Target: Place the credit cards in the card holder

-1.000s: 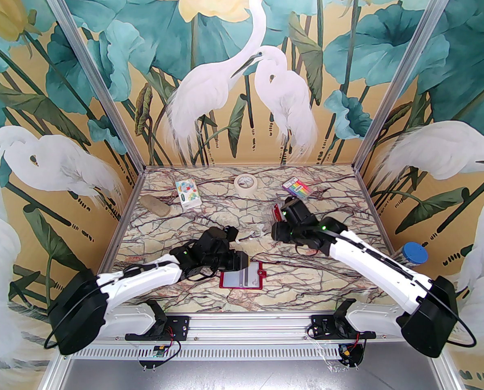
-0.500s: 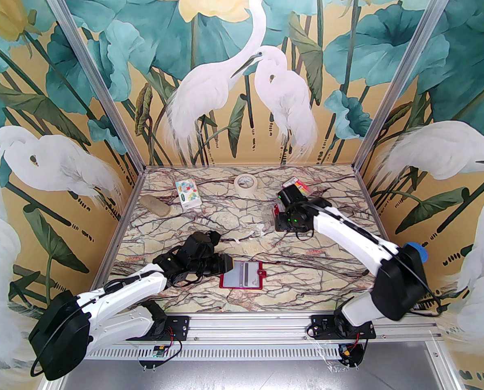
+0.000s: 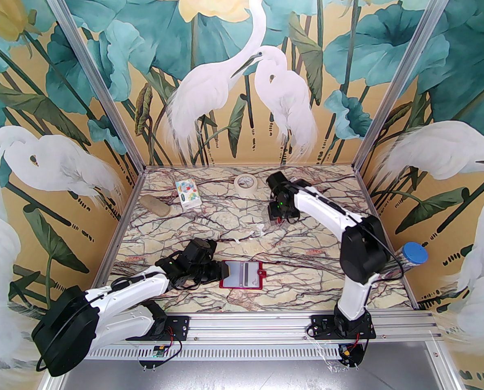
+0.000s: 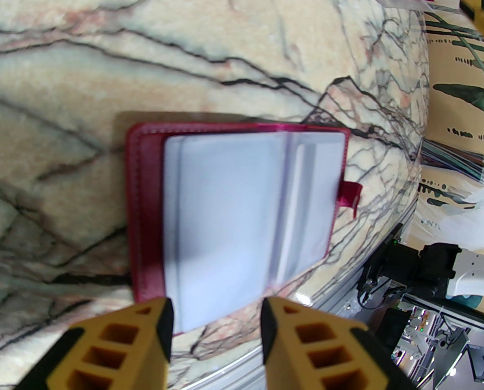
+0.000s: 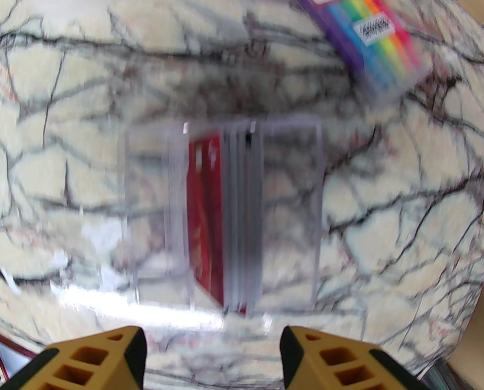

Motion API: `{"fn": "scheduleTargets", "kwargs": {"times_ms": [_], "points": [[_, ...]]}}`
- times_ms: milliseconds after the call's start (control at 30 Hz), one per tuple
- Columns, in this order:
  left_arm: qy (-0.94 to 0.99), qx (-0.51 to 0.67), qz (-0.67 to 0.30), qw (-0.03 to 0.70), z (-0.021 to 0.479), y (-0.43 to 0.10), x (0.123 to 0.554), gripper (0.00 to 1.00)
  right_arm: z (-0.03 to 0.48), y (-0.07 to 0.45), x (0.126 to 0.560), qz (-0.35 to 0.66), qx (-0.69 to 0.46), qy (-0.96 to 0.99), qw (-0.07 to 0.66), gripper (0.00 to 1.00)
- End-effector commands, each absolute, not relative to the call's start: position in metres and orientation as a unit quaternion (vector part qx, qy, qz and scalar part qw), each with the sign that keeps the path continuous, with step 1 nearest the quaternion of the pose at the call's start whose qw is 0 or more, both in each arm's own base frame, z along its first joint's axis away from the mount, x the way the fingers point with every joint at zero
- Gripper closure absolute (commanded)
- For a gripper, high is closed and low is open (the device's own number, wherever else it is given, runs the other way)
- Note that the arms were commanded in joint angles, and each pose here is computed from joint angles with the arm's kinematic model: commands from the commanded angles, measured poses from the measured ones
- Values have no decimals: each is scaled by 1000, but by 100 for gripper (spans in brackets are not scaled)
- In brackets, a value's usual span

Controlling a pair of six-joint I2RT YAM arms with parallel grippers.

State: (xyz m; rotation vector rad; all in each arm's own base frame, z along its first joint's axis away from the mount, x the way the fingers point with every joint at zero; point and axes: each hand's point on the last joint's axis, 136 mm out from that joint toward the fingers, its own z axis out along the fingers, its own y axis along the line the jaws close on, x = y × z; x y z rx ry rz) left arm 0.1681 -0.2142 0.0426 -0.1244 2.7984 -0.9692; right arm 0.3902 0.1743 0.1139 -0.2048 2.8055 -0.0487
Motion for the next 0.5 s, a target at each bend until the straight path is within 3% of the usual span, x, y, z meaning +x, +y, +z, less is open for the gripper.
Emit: {"fn": "scheduleTargets", "kwargs": {"times_ms": [0, 467], "points": [[940, -48, -323, 99, 40, -212, 173, 59, 102, 165, 401, -44, -86, 985, 141, 41], [941, -47, -321, 95, 38, -211, 170, 59, 78, 164, 417, -62, -100, 986, 120, 47]]}}
